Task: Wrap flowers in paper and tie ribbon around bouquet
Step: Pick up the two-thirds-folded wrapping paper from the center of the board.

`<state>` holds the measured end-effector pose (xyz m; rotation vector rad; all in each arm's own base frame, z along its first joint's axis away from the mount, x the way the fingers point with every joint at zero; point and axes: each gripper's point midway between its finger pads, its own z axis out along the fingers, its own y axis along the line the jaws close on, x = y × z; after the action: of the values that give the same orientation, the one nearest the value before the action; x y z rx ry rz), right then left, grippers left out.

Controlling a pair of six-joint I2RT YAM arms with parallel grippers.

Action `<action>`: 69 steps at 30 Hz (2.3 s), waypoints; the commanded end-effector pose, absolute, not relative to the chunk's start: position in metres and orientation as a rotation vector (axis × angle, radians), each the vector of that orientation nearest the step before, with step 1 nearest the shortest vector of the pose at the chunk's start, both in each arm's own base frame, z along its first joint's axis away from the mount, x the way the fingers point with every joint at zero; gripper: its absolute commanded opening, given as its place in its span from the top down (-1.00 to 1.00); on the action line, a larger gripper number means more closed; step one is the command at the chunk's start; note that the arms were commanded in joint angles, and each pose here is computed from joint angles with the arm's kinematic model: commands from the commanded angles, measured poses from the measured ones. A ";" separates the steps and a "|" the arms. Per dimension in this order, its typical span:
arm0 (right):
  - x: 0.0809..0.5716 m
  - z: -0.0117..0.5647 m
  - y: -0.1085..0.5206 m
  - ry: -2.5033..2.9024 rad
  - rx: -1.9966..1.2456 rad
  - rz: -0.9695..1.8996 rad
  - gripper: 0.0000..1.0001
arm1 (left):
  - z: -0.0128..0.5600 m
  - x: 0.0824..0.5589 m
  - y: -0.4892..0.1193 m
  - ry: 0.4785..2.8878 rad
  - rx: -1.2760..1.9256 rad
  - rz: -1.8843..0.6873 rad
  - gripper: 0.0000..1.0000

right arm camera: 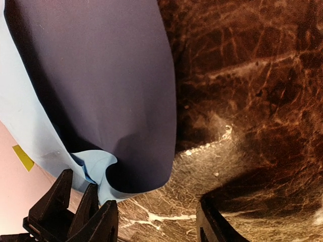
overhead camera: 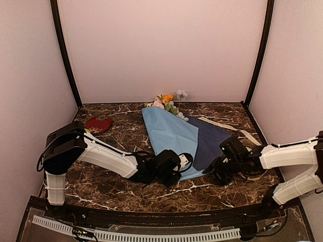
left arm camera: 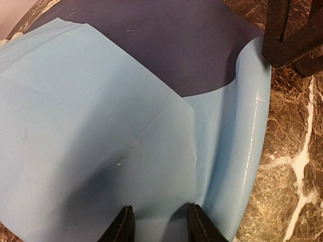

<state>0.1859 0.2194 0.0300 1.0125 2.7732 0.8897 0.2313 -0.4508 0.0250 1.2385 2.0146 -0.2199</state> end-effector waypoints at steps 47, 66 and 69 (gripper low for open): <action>0.221 0.108 0.283 2.376 -0.660 0.332 1.00 | -0.014 0.201 -0.436 2.101 1.382 -0.282 0.10; 0.206 0.063 0.333 2.275 -1.054 0.317 1.00 | 0.043 0.187 -0.442 1.955 1.296 -0.547 0.01; 0.208 0.051 0.331 2.300 -1.072 0.271 1.00 | 0.065 0.185 -0.441 1.895 1.285 -0.584 -0.08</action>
<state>0.1988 0.3330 0.0658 -1.0742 2.2787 0.3443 0.2068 -0.4339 0.0261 1.2398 2.0036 -0.4456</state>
